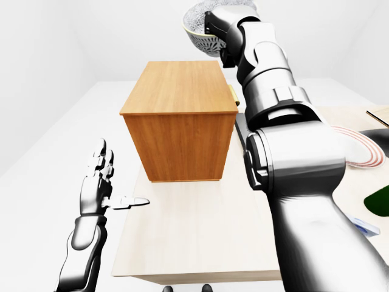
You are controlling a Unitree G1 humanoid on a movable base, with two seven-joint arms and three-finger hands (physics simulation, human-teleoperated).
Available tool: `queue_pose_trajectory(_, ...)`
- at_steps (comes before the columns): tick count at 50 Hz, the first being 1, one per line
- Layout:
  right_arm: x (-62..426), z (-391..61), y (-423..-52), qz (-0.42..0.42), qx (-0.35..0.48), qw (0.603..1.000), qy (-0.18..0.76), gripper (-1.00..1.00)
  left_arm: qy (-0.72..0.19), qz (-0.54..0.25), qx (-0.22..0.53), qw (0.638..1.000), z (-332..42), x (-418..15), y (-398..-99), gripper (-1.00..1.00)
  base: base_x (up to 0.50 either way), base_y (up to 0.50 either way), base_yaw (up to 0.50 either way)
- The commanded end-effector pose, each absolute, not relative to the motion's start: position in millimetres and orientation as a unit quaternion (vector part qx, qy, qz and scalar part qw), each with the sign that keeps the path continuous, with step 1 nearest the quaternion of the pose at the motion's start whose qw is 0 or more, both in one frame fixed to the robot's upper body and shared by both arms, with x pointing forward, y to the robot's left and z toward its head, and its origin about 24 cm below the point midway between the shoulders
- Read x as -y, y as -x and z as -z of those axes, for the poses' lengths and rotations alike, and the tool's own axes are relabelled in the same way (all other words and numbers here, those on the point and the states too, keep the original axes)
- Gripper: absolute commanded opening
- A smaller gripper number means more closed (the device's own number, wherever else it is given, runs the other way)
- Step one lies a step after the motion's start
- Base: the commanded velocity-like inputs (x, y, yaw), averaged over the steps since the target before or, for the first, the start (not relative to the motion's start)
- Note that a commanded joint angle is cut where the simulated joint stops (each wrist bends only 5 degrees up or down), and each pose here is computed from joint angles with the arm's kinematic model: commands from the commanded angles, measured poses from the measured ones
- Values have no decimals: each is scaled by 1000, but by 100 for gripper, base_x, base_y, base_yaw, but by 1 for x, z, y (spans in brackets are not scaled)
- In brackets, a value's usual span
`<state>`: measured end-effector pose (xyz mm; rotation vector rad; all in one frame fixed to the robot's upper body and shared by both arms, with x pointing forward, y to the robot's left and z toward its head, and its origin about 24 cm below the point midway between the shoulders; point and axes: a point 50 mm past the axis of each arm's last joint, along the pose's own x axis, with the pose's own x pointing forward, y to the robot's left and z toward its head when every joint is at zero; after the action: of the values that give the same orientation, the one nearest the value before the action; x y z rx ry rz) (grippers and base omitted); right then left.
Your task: Put the bowl on the top of the cabinet.
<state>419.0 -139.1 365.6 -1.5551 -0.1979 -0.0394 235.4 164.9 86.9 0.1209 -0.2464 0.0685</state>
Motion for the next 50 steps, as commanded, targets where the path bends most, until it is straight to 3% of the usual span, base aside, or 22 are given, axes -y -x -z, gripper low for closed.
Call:
queue_pose_trajectory(1,107,-365,-418,5,120,681,722,-100,-60,-30,120,990,-86,-164,-235,100,0,0,0)
queue_pose_trajectory(23,78,-338,-422,-38,126,673,727,-100,-60,-29,119,991,-85,-165,-237,100,0,0,0)
queue_pose_trajectory(50,78,-313,-426,-60,106,674,728,-100,-60,-27,119,991,-85,-165,-236,100,0,0,0)
